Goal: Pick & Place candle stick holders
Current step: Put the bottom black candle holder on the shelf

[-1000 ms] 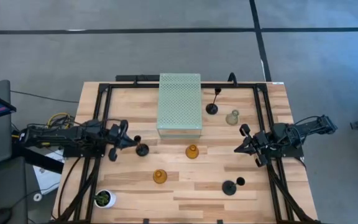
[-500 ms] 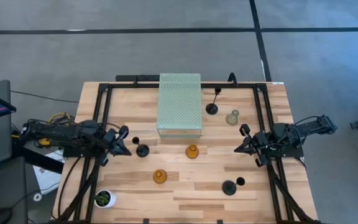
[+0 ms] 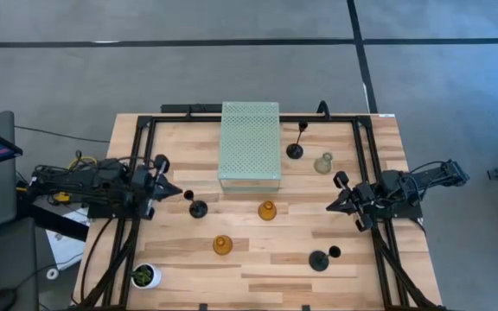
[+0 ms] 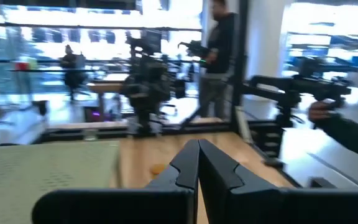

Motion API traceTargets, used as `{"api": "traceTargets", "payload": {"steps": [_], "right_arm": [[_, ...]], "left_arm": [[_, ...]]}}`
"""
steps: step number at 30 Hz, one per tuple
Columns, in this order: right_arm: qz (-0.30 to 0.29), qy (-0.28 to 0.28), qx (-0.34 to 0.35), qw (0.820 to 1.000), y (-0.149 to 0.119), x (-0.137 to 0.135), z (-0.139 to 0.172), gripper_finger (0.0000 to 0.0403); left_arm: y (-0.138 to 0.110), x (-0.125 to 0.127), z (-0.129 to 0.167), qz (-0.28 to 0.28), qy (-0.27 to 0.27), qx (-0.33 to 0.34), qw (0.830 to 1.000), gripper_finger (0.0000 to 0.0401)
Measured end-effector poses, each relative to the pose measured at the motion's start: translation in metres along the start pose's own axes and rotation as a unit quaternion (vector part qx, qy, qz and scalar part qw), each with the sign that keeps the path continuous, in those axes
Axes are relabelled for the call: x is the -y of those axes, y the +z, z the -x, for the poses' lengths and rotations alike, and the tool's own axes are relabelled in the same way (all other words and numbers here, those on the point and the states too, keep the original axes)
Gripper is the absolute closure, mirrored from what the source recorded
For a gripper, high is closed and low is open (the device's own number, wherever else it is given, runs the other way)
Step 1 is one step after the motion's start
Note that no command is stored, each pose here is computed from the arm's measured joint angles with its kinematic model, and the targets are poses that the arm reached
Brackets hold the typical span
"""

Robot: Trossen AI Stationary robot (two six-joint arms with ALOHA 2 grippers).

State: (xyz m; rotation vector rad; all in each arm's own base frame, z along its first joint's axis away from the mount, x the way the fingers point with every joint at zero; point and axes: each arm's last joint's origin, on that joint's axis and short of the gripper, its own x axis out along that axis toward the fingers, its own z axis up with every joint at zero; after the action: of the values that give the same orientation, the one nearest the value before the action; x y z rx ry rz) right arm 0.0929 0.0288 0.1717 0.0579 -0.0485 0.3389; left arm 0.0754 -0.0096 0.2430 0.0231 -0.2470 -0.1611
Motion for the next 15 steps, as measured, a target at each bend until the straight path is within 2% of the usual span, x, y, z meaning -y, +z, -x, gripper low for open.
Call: {"api": "traceTargets", "payload": {"steps": [3, 10, 15], "right_arm": [[0.000, 0.000, 0.000, 1.000, 0.0000, 0.0000, 0.0000, 0.0403], [0.009, 0.000, 0.000, 1.000, 0.0000, 0.0000, 0.0000, 0.0403], [0.016, -0.016, 0.001, 1.000, 0.0001, 0.0009, 0.0000, 0.0403]], "left_arm": [[0.0006, -0.0009, 0.0000, -0.007, 0.016, 0.002, 1.000, 0.0394], [0.0027, -0.0016, 0.0001, -0.078, 0.027, 0.011, 0.997, 0.0394], [0.0035, -0.0029, 0.0002, -0.089, 0.051, 0.012, 0.995, 0.0394]]}}
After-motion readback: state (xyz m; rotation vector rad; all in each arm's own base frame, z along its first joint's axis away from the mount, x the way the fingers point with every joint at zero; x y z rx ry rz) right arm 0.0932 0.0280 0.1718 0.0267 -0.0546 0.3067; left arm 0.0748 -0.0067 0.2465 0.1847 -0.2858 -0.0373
